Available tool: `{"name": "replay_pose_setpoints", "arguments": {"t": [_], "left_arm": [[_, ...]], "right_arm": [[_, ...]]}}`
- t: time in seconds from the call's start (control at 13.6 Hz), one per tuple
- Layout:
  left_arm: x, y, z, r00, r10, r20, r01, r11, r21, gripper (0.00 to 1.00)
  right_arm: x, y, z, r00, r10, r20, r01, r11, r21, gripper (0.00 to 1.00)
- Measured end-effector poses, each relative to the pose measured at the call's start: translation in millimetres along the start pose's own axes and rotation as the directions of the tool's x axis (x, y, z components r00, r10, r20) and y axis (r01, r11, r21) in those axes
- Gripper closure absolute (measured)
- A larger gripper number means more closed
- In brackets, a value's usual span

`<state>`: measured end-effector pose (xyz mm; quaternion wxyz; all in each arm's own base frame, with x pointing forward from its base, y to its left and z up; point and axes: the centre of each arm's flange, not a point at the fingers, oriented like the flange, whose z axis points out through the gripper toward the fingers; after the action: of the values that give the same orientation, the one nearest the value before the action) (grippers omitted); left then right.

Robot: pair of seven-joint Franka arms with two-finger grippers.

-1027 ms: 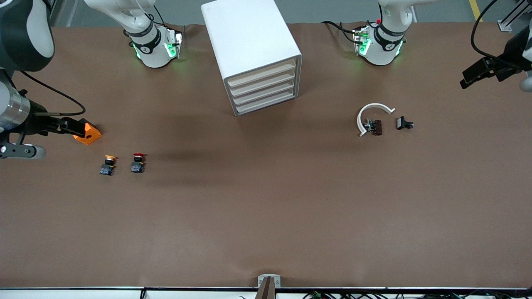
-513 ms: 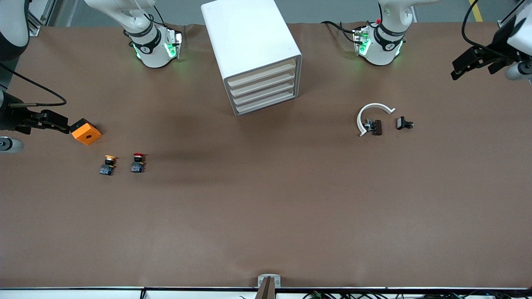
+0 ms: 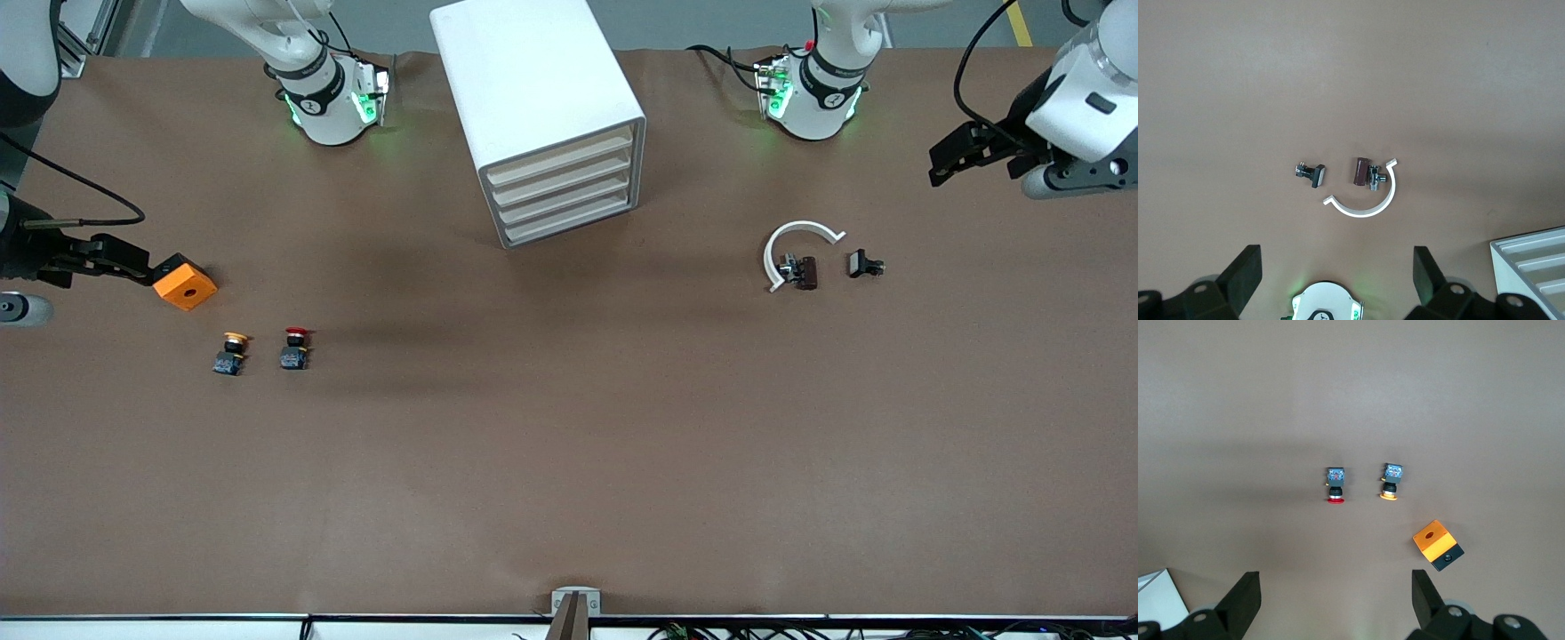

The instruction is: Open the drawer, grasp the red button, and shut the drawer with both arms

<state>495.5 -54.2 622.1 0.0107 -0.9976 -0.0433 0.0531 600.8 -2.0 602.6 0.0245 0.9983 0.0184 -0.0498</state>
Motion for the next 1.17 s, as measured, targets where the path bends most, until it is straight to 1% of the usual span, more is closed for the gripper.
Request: {"name": "replay_pose_setpoints", "arguments": {"t": [0.29,0.51,0.88,1.17], "left_arm": [[7,0,-1,0.999,-0.003,-0.035,0.002,1.0,-0.007,0.0],[7,-16,-9,0.998,-0.031,-0.059,0.03,0.999,-0.014,0.0],[-1,-21,-22,0.995,-0.038,-0.088,0.036,0.999,-0.018,0.0],[5,-27,-26,0.993,-0.039,-0.11,0.041,0.999,0.014,0.0]], "right_arm": [[0,1,0,1.0,0.002,0.0,-0.002,1.0,0.0,0.0],[0,2,0,1.0,0.004,-0.001,-0.004,1.0,0.0,0.0],[-1,3,-12,1.0,0.005,-0.026,-0.005,1.0,-0.001,0.0],[-1,3,-12,1.0,0.005,-0.028,-0.005,1.0,0.001,0.0]]}}
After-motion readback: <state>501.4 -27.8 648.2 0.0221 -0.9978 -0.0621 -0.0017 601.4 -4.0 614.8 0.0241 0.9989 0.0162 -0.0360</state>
